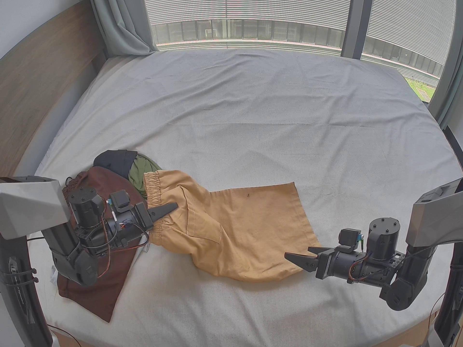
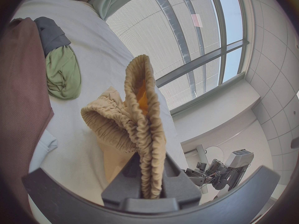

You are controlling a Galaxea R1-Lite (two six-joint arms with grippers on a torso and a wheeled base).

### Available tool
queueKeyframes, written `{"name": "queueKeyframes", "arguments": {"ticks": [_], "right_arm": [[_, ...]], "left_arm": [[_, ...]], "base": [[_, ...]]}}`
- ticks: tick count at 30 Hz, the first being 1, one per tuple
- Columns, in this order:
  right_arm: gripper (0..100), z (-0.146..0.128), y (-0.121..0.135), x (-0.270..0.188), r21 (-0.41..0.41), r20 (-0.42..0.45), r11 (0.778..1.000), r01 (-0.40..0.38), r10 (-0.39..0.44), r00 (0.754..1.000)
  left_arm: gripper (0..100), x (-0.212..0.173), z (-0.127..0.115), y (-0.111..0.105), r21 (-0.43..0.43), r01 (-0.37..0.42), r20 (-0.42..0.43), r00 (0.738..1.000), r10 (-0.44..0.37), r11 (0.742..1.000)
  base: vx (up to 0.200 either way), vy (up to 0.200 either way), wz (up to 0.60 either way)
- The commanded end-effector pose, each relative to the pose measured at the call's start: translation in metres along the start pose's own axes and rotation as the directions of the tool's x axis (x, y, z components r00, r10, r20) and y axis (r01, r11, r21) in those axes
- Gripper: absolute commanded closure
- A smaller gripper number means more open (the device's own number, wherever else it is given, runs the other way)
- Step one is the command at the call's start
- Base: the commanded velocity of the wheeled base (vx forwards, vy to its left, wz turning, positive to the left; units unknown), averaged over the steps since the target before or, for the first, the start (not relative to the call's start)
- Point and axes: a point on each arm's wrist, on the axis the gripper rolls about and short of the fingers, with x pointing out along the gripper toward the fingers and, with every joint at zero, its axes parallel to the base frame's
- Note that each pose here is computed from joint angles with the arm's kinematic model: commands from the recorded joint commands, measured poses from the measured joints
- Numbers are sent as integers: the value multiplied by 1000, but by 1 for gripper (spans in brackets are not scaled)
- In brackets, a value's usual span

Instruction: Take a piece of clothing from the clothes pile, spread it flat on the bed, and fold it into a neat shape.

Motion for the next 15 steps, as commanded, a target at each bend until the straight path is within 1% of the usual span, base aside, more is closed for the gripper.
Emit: {"name": "queueKeyframes", "arguments": {"ticks": [1, 15], "right_arm": [[0, 1, 1, 0, -4, 5, 1000, -3, 3, 1000], [0, 3, 2, -1, -7, 13, 1000, -6, 6, 1000]], "left_arm": [[100, 3, -2, -3, 3, 8, -5, 1000, -8, 1000], [100, 15, -9, -12, 11, 22, -16, 1000, -22, 1000]], "base": [[0, 0, 0], [0, 0, 0]]}}
